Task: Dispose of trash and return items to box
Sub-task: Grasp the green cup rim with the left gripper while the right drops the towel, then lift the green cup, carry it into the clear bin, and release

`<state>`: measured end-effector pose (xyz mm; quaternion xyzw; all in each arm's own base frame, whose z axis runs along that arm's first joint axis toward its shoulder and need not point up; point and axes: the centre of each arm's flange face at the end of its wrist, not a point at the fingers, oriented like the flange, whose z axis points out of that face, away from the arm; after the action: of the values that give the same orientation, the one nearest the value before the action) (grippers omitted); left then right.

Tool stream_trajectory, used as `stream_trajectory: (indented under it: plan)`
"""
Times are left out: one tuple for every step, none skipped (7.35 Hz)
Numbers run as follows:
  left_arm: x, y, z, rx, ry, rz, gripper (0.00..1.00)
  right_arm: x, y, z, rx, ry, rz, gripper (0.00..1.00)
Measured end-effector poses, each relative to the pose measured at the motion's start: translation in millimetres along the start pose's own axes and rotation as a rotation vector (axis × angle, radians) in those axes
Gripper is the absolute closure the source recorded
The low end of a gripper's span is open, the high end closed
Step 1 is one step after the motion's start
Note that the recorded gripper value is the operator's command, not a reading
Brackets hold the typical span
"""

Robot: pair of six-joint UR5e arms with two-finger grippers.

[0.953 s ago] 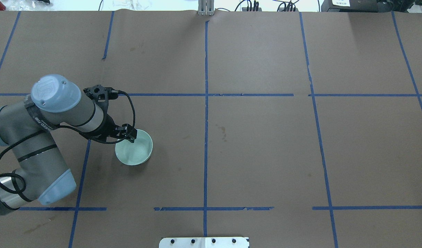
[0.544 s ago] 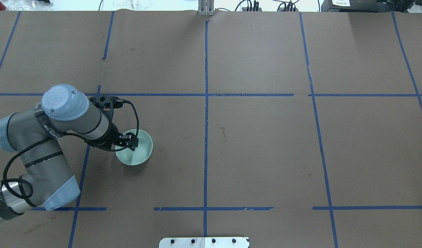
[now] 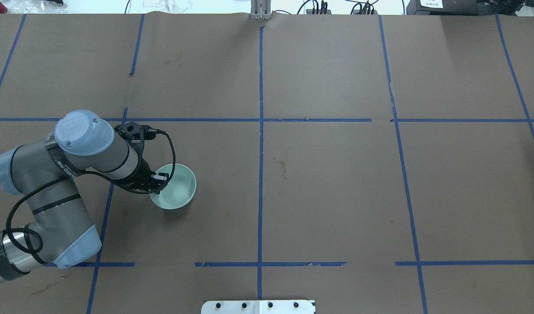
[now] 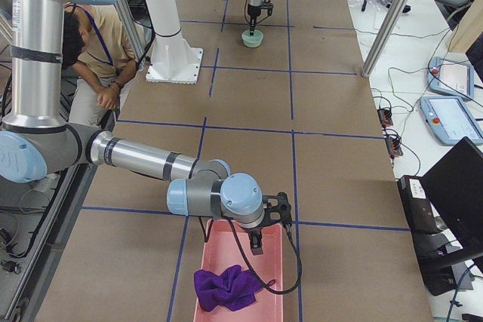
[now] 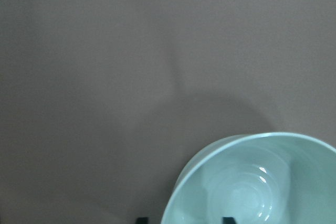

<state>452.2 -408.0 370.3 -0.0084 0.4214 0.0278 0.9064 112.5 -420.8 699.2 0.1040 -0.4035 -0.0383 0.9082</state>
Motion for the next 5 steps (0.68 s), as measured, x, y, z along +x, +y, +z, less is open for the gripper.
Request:
stream_trajectory:
  plan:
    - [2.0, 0.1, -12.5, 0.015, 0.014, 0.006, 1.00, -14.5, -6.4, 0.9, 0.000, -0.020, 0.016, 0.00]
    - [-1.9, -9.4, -38.0, 0.050, 0.032, 0.013, 1.00, -29.5, -12.8, 4.9, -0.009, -0.032, 0.026, 0.00]
    - [-25.2, -33.1, -77.1, 0.111, 0.032, 0.019, 1.00, -45.3, -19.1, 9.9, -0.020, -0.041, 0.037, 0.00]
    - [-62.9, -53.6, -117.4, 0.171, 0.006, 0.030, 1.00, -60.2, -24.7, 11.8, -0.026, -0.046, 0.049, 0.00]
    - [-106.8, -61.5, -145.9, 0.205, -0.036, 0.063, 1.00, -72.1, -28.7, 12.6, -0.030, -0.050, 0.056, 0.00]
